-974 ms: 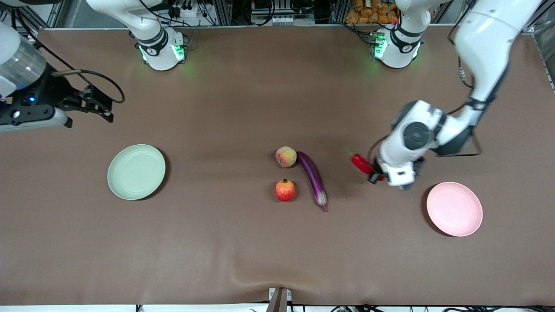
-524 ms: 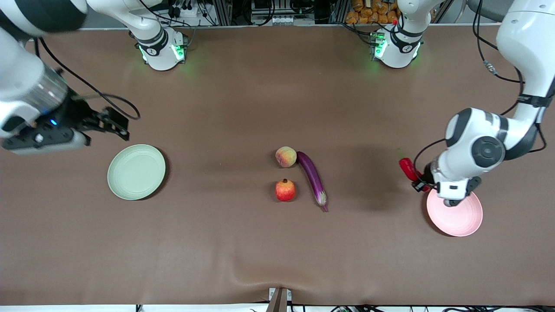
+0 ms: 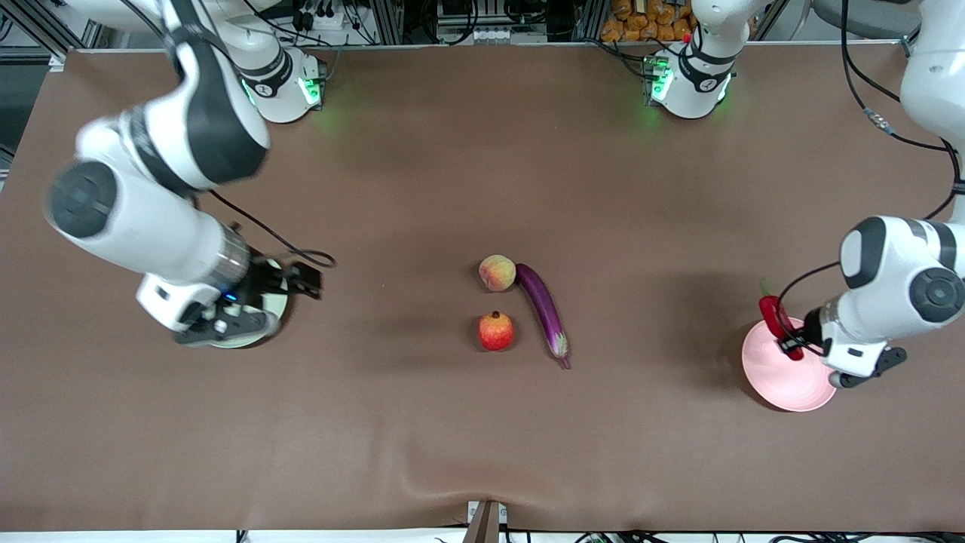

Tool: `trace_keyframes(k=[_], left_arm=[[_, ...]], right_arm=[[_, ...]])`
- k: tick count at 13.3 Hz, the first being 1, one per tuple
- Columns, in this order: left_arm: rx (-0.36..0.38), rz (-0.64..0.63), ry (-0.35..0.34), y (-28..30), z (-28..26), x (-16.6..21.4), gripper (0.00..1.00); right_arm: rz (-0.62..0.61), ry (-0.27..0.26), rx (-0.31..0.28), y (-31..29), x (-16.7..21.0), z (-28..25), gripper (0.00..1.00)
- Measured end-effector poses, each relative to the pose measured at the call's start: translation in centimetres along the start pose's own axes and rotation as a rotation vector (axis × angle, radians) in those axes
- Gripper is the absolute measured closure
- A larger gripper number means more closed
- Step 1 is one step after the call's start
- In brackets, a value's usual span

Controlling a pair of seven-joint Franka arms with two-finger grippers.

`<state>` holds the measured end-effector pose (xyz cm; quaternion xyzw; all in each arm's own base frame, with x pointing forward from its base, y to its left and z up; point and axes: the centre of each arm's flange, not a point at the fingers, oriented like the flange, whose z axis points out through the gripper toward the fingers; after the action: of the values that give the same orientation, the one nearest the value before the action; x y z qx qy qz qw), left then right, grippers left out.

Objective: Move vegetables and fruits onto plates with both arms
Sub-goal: 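Carry the pepper onto the pink plate while the right gripper reaches out, then lower the right gripper onto the red apple while the left gripper returns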

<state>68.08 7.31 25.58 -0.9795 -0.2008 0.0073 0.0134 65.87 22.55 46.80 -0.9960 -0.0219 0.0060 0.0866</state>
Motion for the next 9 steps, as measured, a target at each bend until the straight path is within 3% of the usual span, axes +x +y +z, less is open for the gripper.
trace_keyframes(k=[4,7,9], left_arm=[[-0.012,0.022,-0.013,-1.0,2.0,1.3,0.30],[-0.019,0.023,0.005,-0.7,1.2,1.7,0.01],[-0.034,0.038,0.020,0.6,-0.2,1.7,0.00]], right_arm=[[0.091,0.073,0.070,-5.1,1.7,8.0,0.00],[0.179,0.126,0.187,-9.3,2.0,14.2,0.00],[0.225,0.126,0.248,-10.9,1.7,17.5,0.00]])
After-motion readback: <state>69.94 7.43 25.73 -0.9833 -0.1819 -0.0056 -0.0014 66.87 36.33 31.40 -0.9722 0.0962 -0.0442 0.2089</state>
